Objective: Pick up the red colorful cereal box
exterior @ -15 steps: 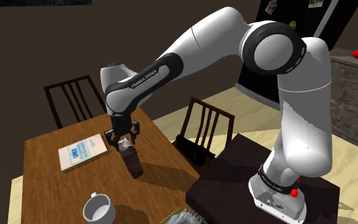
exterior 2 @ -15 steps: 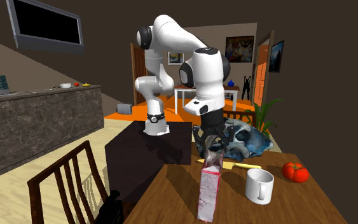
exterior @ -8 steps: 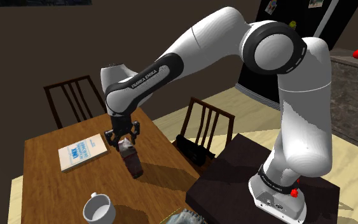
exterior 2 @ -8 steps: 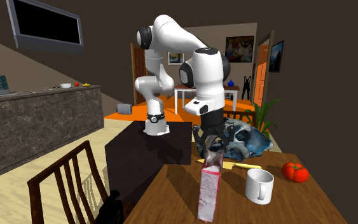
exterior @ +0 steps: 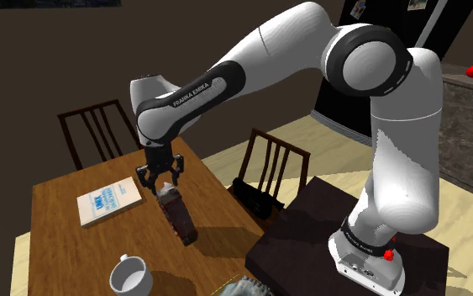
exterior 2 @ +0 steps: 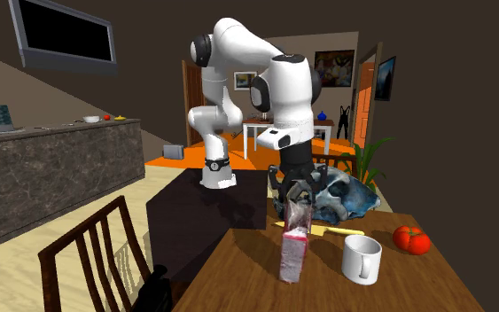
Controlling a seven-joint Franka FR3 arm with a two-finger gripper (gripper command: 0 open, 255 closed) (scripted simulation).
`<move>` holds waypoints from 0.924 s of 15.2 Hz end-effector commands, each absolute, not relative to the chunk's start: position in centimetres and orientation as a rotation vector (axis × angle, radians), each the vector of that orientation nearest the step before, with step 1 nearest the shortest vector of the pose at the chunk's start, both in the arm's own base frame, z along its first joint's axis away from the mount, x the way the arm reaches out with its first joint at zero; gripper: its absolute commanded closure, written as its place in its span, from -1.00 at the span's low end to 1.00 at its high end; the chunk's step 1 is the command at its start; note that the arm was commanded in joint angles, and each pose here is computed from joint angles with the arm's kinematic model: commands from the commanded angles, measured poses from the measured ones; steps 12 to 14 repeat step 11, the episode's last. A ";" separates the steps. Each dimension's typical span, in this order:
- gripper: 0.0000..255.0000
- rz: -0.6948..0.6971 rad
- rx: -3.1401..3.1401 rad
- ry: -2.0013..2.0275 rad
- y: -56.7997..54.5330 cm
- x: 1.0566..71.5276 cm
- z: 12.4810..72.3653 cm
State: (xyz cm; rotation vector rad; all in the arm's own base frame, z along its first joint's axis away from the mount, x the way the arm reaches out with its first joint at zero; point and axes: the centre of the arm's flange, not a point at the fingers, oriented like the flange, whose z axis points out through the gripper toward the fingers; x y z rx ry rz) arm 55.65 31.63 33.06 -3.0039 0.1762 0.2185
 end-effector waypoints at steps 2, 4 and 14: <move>1.00 0.216 -3.003 0.176 31.6 55.6 34.7; 1.00 0.216 -3.003 0.176 31.6 55.6 35.8; 1.00 0.216 -3.003 0.176 31.6 55.6 38.5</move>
